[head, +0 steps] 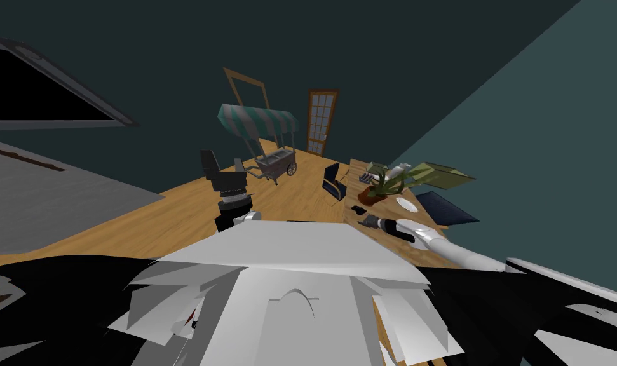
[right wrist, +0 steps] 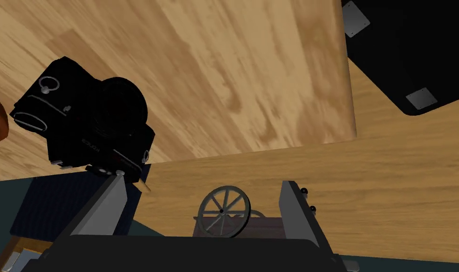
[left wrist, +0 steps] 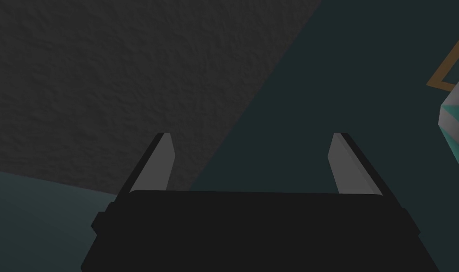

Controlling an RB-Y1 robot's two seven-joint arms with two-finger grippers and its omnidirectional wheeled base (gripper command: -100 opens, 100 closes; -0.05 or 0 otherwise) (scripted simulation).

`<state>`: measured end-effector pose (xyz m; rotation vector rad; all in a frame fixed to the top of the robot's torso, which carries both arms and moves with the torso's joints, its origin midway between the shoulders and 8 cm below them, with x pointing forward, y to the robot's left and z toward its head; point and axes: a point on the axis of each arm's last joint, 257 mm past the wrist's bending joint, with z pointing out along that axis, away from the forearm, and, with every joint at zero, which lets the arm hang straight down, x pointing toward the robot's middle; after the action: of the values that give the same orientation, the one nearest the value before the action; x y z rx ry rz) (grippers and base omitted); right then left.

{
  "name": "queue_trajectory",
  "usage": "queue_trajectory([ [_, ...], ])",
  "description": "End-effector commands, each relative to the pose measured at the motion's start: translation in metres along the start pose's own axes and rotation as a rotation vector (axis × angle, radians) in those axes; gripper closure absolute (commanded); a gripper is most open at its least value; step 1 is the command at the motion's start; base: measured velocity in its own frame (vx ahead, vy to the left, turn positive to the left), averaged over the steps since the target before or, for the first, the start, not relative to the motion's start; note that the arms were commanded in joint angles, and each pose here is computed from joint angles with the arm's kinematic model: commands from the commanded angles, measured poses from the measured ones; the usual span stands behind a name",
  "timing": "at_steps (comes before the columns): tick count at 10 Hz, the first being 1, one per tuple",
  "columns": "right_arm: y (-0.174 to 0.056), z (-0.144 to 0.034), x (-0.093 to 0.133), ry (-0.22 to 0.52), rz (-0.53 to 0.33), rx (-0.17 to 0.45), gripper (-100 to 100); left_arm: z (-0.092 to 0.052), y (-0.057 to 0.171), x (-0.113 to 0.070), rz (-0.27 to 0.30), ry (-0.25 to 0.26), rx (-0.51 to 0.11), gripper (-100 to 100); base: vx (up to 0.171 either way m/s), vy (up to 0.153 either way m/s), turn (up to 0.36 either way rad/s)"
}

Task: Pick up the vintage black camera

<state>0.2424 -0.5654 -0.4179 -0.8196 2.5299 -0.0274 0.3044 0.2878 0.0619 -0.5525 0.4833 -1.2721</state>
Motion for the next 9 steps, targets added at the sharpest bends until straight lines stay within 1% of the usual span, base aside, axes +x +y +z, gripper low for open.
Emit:
queue_trajectory([
  [1,-0.021,-0.022,0.022,0.060,-0.037,0.020,-100,0.000,0.000,0.000,0.000,0.000,0.000,0,0.077,0.003,0.078],
  [2,-0.036,-0.037,0.038,0.108,-0.065,0.036,-100,0.000,0.000,0.000,0.000,0.000,0.000,0,0.100,0.001,0.154],
  [3,-0.036,-0.037,0.038,0.108,-0.065,0.036,-100,0.000,0.000,0.000,0.000,0.000,0.000,0,0.080,-0.006,0.062],
  [4,-0.044,-0.047,0.051,0.147,-0.085,0.042,-100,0.000,0.000,0.000,0.000,0.000,0.000,0,0.076,-0.011,0.073],
  [5,-0.044,-0.047,0.051,0.147,-0.085,0.042,-100,0.000,0.000,0.000,0.000,0.000,0.000,0,0.060,-0.016,0.040],
  [6,-0.048,-0.055,0.063,0.178,-0.099,0.041,-100,0.000,0.000,0.000,0.000,0.000,0.000,0,0.067,-0.017,0.066],
  [7,-0.049,-0.061,0.073,0.203,-0.109,0.034,-100,0.000,0.000,0.000,0.000,0.000,0.000,0,0.098,-0.029,0.098],
  [8,-0.038,-0.064,0.090,0.235,-0.114,0.002,-100,0.000,0.000,0.000,0.000,0.000,0.000,0,0.170,-0.036,0.137],
  [9,-0.028,-0.061,0.096,0.242,-0.110,-0.020,-100,0.000,0.000,0.000,0.000,0.000,0.000,0,0.178,-0.048,0.088],
])
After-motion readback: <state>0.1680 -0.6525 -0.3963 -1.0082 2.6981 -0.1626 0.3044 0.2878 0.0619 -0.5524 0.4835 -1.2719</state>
